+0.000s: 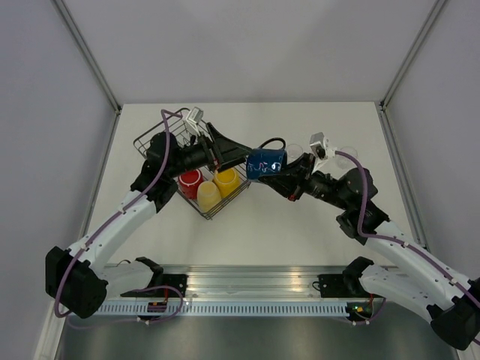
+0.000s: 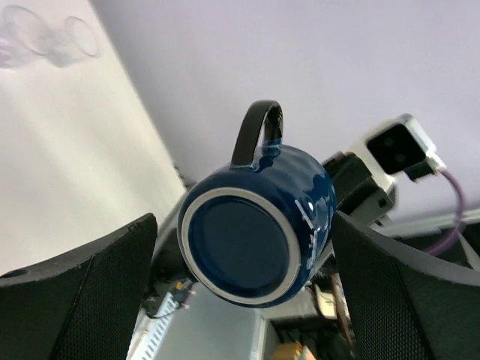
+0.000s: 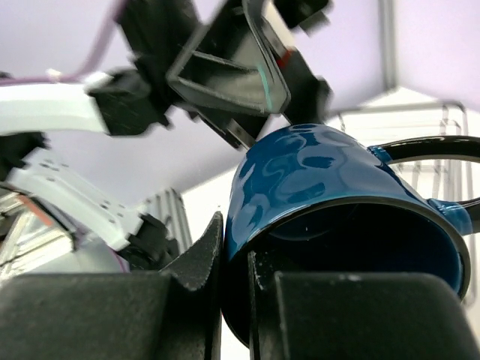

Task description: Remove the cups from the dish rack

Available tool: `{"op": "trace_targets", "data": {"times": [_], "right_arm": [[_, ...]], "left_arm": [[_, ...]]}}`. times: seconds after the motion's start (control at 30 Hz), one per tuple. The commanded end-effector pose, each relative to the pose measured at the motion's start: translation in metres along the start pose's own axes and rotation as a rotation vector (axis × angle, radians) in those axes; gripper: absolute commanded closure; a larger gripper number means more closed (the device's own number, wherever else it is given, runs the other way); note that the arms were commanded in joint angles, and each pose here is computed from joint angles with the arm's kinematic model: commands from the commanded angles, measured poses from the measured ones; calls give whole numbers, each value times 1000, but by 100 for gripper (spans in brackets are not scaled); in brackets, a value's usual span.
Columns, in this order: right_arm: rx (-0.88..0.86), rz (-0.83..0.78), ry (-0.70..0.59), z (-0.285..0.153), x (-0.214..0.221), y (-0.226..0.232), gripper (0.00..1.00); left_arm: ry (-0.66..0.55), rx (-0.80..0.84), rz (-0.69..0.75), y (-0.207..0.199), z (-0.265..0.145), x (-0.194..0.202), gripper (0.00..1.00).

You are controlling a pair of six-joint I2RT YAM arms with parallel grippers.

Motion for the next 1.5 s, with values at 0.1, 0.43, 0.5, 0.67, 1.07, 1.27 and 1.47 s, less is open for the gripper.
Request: {"op": "trace_targets", "data": {"times": [0.1, 0.43, 0.5, 0.67, 1.07, 1.27, 1.47], "right_arm": [[299, -134, 56, -10, -23, -30, 100], [731, -59, 391, -35, 31, -112, 99], [775, -52, 428, -35, 35, -121, 99], [929, -32, 597, -47, 68, -158, 100], [1121, 9, 809, -60, 119, -209, 100], [1157, 58, 889, -66, 148, -225, 100], [1170, 83, 910, -67, 162, -233, 100]], "left_arm": [[-159, -357, 211, 34, -21, -33, 0], [-115, -743, 449, 57, -83, -42, 0], [-63, -774, 489, 55, -92, -39, 0], [8, -830, 561, 52, -112, -33, 0], [7, -1145, 692, 81, -174, -33, 0], [2, -1154, 701, 82, -180, -31, 0], [2, -1160, 704, 83, -182, -29, 0]]}}
Point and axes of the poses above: each gripper's point midway between its finger pads, its own z axis out along the fingers, its own y axis along the line the jaws close on, x = y × z, the point moved 2 cm from there along -z, back along the fingers, and after that the axes turned 12 degrees about z, right-handed, at the moved point
